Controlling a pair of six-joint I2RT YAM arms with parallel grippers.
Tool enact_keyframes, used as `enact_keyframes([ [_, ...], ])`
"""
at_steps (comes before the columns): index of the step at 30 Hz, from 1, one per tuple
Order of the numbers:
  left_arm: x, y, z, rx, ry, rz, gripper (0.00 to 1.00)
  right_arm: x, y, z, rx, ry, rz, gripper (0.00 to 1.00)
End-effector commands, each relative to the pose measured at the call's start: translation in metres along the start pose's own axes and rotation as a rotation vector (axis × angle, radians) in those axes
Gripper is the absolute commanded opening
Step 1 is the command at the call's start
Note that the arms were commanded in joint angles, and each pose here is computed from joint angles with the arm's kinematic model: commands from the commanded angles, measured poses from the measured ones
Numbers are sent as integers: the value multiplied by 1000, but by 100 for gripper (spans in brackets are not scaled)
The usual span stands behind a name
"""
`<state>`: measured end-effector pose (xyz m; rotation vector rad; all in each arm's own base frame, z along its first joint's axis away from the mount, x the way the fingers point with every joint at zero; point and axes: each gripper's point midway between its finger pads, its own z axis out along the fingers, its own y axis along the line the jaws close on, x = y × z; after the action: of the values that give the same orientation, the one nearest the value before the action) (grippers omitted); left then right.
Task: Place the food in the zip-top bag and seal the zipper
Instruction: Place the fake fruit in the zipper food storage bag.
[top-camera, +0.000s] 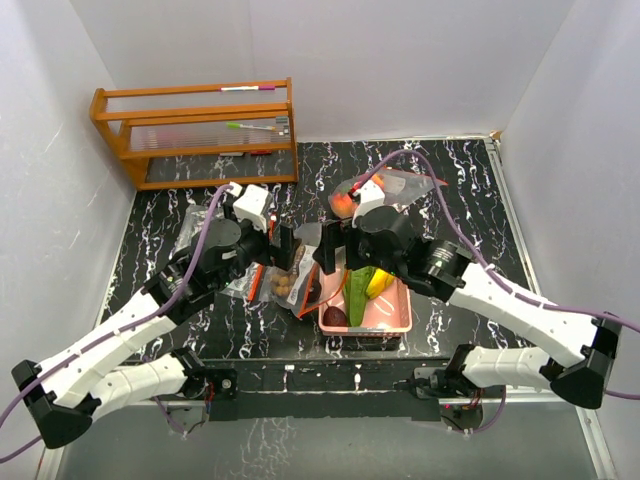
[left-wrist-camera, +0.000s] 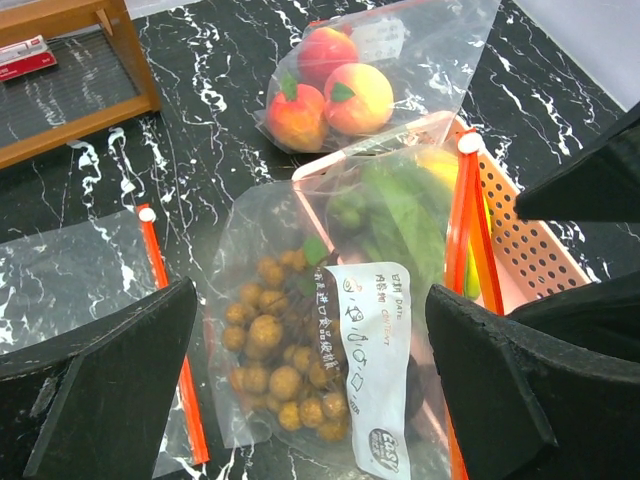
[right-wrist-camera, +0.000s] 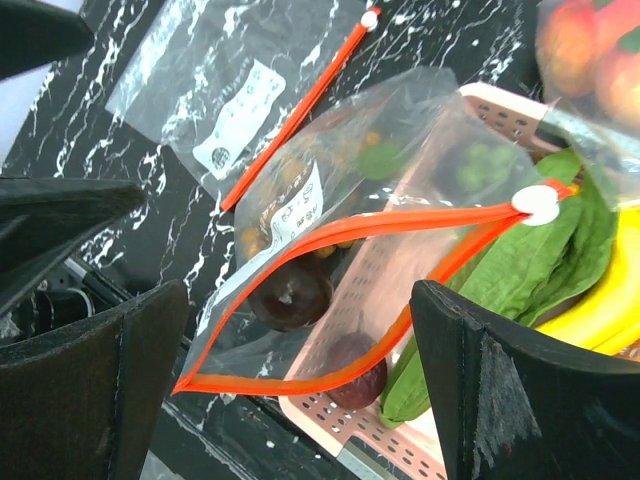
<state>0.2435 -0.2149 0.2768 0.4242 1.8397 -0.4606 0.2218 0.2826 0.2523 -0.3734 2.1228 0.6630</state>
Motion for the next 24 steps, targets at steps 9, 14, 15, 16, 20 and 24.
enact_keyframes([
  [9,-31,-9,1,37,-56,6,97,-55,-62,-16,227,-125,217,98],
  [14,-33,-12,-2,54,-53,9,97,-66,-102,0,209,-150,367,98],
  [15,-33,-11,-4,52,-55,9,97,-71,-105,2,181,-164,397,97],
  [16,-33,-10,-5,49,-53,11,97,-73,-104,4,152,-169,410,96],
  [20,-35,-7,-8,35,-57,20,97,-68,-94,18,82,-121,436,93],
  [24,-34,-4,-9,23,-59,29,97,-52,-75,30,-33,-51,491,89],
])
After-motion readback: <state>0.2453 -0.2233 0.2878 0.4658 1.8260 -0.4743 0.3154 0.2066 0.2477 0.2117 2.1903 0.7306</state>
